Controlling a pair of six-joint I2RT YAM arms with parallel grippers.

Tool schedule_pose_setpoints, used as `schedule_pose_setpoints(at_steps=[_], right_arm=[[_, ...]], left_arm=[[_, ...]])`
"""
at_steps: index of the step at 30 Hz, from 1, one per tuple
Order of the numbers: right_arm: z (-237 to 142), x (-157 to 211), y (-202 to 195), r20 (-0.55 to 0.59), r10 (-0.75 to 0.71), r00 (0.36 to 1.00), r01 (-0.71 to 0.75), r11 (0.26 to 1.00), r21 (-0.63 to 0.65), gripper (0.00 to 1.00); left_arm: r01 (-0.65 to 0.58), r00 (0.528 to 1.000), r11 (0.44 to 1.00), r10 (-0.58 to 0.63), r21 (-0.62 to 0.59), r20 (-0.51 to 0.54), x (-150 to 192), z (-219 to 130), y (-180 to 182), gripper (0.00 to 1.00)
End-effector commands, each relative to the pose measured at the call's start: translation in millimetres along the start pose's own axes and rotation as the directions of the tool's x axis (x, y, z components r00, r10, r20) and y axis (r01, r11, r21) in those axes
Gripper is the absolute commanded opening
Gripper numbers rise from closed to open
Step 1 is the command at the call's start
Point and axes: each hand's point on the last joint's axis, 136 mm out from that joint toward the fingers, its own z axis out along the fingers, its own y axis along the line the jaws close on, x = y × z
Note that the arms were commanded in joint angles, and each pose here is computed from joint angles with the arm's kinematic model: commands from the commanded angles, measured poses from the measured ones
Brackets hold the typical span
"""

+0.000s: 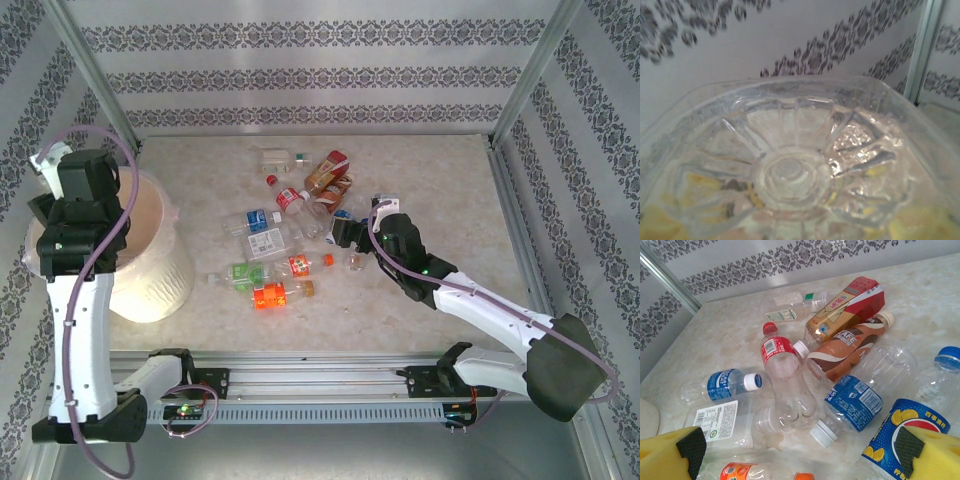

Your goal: Put the plastic bottles in the bin

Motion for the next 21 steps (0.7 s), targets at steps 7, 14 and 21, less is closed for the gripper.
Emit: schedule_pose_setpoints(at_steps=[7, 14, 21], right_arm=[[1, -15, -2, 0.027, -0.021, 0.999, 0.02, 1.0, 0.017, 0.98], [0, -10, -4, 0.019, 0.001, 1.0, -0.002, 1.0, 0.019, 0.98], [-1, -5, -10, 0.011, 0.011, 1.0, -0.012, 0.999, 0.041, 0.98]], left_arm=[[0.178, 0.93, 0.969, -0.107, 0.174, -0.352, 90, 50, -30, 0.58], [0.25, 0.879, 0.939, -0.118, 0.236, -0.461, 115, 68, -58, 0.65], [0.273, 0.867, 0.925, -0.118, 0.264, -0.483, 119, 71, -68, 0.82]])
